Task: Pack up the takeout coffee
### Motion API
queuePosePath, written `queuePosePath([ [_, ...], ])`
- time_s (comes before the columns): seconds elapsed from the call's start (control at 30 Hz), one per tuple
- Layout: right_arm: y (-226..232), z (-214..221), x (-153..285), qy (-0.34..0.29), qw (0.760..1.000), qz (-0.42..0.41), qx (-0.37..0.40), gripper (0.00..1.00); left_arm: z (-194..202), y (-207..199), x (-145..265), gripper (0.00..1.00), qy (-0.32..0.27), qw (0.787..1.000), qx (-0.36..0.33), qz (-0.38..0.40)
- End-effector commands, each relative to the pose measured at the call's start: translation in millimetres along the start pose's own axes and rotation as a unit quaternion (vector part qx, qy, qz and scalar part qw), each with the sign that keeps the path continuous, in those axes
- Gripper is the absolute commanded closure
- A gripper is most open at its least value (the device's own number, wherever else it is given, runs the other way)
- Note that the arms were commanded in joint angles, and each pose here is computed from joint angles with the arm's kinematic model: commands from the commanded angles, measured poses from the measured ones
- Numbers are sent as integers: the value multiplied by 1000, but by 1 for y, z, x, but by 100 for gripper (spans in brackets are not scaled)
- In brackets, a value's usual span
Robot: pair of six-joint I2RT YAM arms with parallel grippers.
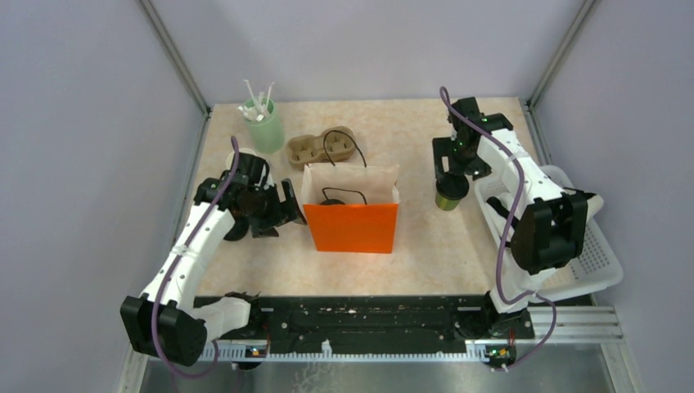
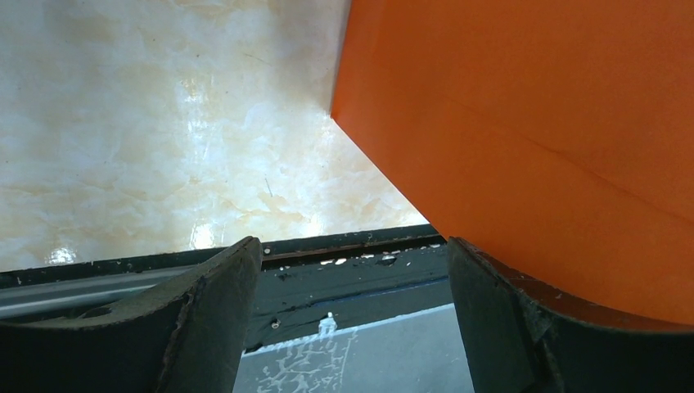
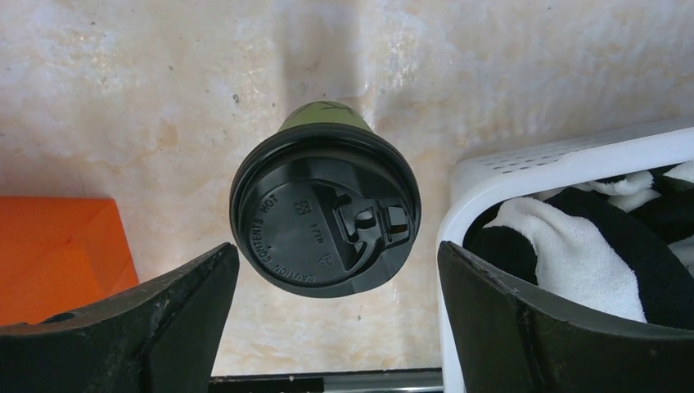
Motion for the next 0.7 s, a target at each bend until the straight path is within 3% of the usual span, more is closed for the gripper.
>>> queuePosePath([
  [0.0,-6,-1,-8,0,1000,-6,-6,10,-3,-9,12,11,-9,1000,-6,16],
  [0.43,1,2,-9,-2,1000,-29,0,12,-6,-12,13,11,-9,1000,-10,17],
  [0.67,-1,3,-11,2,1000,-22,1,17,-6,-13,12,11,-8,1000,-9,20],
])
Point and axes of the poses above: each gripper's point midway between its finger pads, its own x axis back along the fingers, its own y axis along the line the jaws close on, z = x × y, the point moved 1 cm from there along x, back along the fingers, and after that the axes turned 8 degrees about x, right-handed, at the moved point
